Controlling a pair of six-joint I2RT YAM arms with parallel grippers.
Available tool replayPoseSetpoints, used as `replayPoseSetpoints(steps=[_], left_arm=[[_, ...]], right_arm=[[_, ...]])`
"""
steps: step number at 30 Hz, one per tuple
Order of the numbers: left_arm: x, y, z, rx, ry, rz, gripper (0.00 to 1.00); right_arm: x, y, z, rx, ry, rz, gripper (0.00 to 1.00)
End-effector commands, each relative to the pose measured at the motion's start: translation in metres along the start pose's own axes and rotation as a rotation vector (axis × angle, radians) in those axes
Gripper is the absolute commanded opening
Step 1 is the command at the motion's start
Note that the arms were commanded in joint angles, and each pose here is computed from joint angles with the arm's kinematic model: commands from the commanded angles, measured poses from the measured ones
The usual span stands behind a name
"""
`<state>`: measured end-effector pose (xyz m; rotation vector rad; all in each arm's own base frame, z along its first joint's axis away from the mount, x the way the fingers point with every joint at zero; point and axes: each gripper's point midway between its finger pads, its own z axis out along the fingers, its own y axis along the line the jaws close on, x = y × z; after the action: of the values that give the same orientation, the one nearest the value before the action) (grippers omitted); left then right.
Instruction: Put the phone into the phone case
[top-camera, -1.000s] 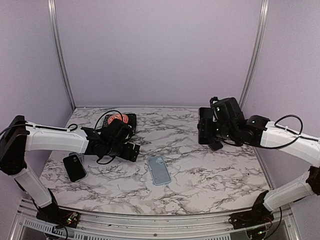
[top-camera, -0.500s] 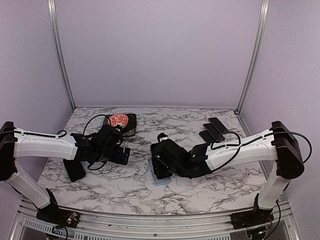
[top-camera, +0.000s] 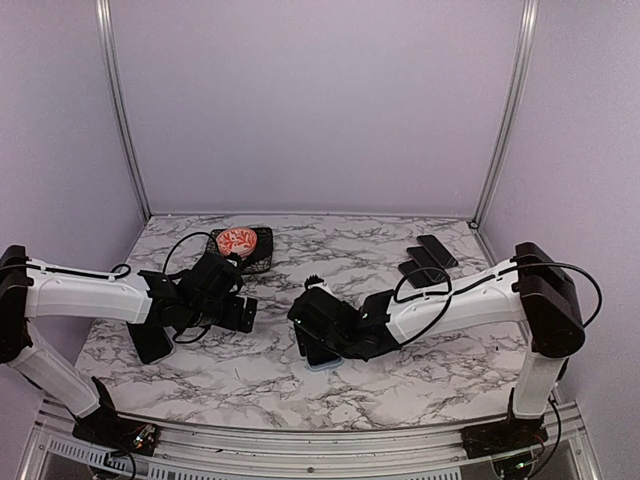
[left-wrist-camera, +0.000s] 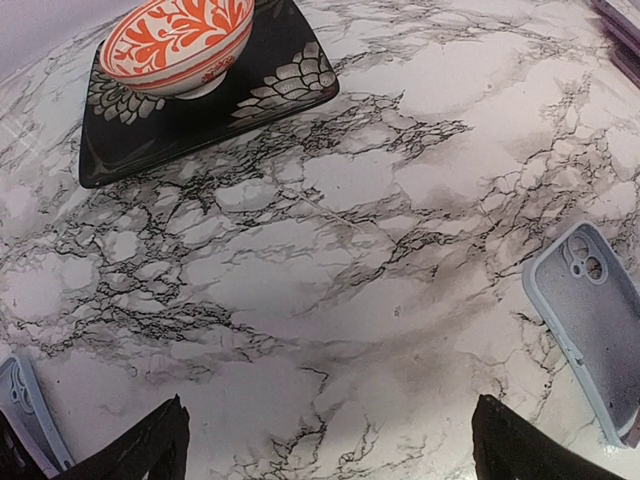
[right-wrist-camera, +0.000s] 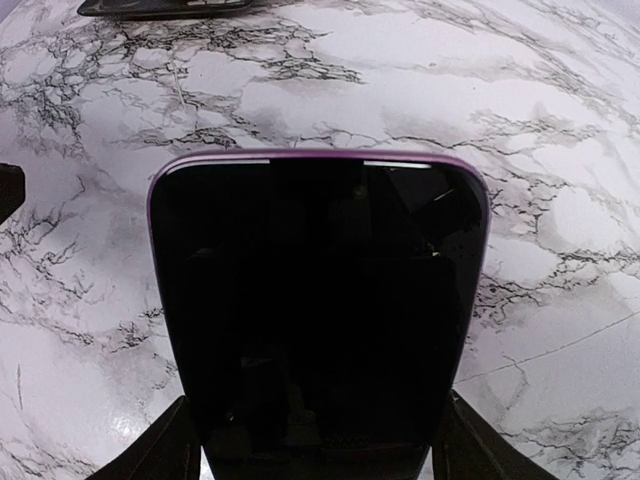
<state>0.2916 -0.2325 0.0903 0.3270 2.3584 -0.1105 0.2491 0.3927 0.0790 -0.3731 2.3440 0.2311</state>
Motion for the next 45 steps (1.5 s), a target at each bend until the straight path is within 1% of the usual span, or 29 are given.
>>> replayPoseSetpoints(steps=[1,5,12,20,26,33,40,45], left_arm=[[-0.007,0.003,-0.002,-0.004,-0.029,0.000,0.99],[-0.006,0.004,-0.001,-0.001,-0.027,0.001,0.99],[-0.006,0.004,-0.001,-0.003,-0.025,0.006,0.99],[-0.008,0.004,0.000,0.000,-0.026,0.017,0.99],[-0.007,0.005,0.001,-0.005,-0.022,0.019,0.99],[-0.005,0.005,0.002,-0.005,-0.018,0.021,0.99],[-0.004,0.008,0.002,-0.018,-0.017,0.024,0.99],[-0.004,0.009,0.002,-0.018,-0.017,0.024,0.99]], right_arm=[[-0.020,0.007,-0.003,0.019,-0.055,0.054,0.33],[-0.014,0.010,0.006,0.032,-0.041,0.019,0.32],[-0.009,0.002,0.011,0.062,-0.038,0.009,0.31],[-0.009,-0.005,0.010,0.074,-0.053,0.003,0.29],[0.008,-0.006,0.014,0.066,0.003,-0.024,0.29],[0.014,-0.010,0.010,0.070,0.043,-0.029,0.29],[0.030,-0.009,0.011,0.088,0.159,-0.043,0.31],[0.042,-0.021,0.011,0.127,0.216,-0.005,0.32]])
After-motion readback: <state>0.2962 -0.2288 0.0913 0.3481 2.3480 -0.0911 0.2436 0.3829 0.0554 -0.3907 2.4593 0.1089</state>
